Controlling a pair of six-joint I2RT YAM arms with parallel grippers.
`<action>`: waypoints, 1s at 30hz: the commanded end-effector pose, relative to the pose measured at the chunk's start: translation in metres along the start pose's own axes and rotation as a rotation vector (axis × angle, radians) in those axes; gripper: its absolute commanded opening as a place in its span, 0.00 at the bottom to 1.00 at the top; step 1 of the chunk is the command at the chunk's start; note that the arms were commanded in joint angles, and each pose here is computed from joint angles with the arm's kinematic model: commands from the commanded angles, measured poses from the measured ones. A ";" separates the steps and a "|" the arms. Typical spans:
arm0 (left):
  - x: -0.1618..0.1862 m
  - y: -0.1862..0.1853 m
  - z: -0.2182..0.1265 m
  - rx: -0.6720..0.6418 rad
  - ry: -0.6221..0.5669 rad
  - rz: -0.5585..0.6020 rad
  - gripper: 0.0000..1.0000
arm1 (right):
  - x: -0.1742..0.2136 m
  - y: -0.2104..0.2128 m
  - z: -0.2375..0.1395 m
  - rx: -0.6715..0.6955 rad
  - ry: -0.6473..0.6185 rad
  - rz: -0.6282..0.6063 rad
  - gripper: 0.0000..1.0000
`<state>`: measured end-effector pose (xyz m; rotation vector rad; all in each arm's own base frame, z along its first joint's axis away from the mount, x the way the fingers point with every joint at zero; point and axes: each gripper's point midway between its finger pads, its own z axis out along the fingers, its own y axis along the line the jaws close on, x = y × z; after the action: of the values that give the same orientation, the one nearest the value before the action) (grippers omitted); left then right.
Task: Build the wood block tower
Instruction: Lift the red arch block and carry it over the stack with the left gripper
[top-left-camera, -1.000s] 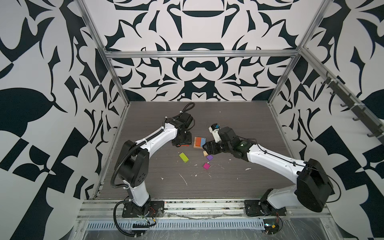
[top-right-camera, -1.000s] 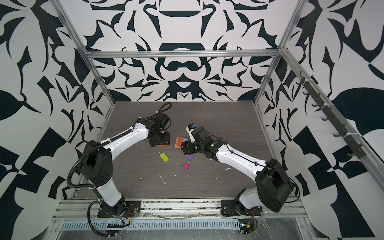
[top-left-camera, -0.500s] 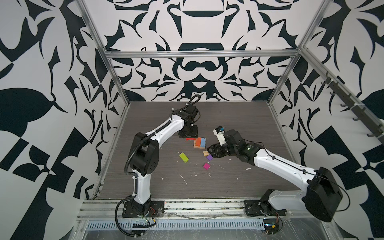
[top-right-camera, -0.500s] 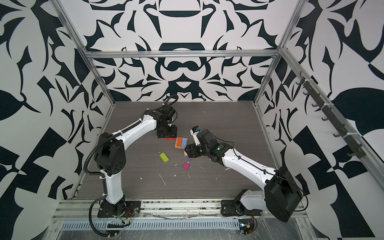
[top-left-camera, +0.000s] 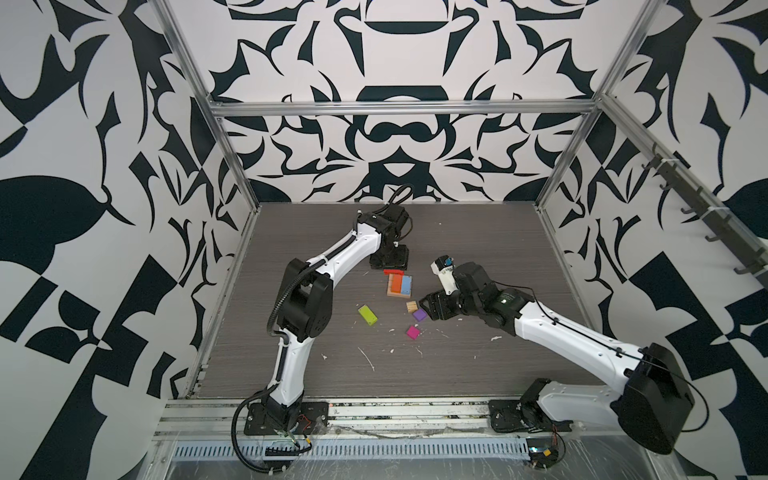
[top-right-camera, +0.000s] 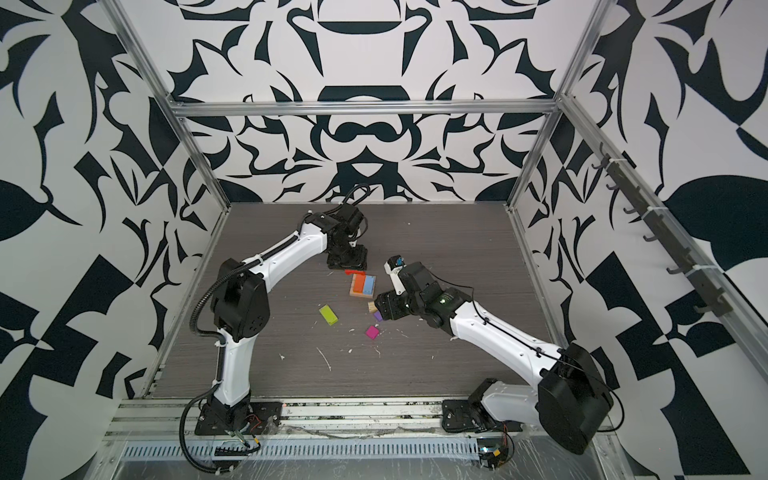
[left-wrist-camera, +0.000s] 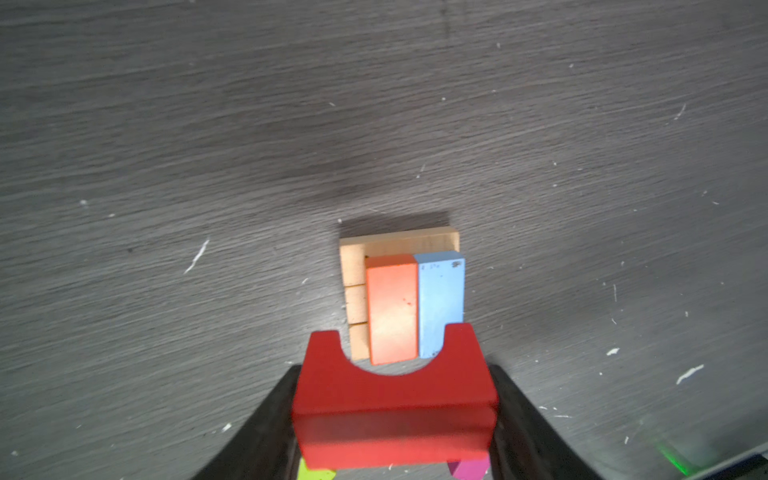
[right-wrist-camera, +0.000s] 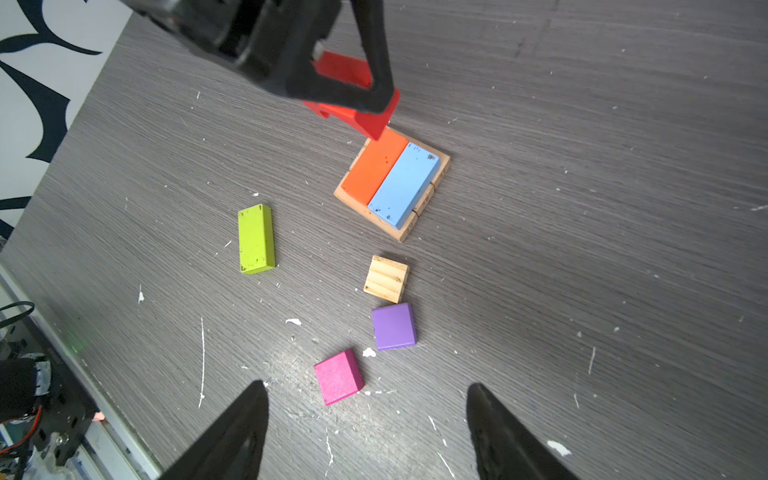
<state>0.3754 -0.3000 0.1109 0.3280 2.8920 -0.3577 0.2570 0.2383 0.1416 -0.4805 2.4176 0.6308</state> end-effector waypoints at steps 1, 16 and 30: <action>0.011 -0.006 0.007 -0.012 0.064 0.004 0.54 | -0.002 -0.002 -0.003 0.007 -0.026 -0.030 0.79; 0.019 -0.017 0.014 -0.032 0.101 -0.002 0.53 | -0.001 -0.010 -0.006 0.029 -0.095 -0.083 0.79; 0.019 -0.017 0.026 -0.055 0.116 0.016 0.53 | -0.002 -0.009 -0.013 0.028 -0.116 -0.084 0.79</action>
<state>0.3624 -0.3221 0.0861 0.3665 2.9764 -0.3070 0.2533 0.2244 0.1401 -0.5178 2.3247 0.5751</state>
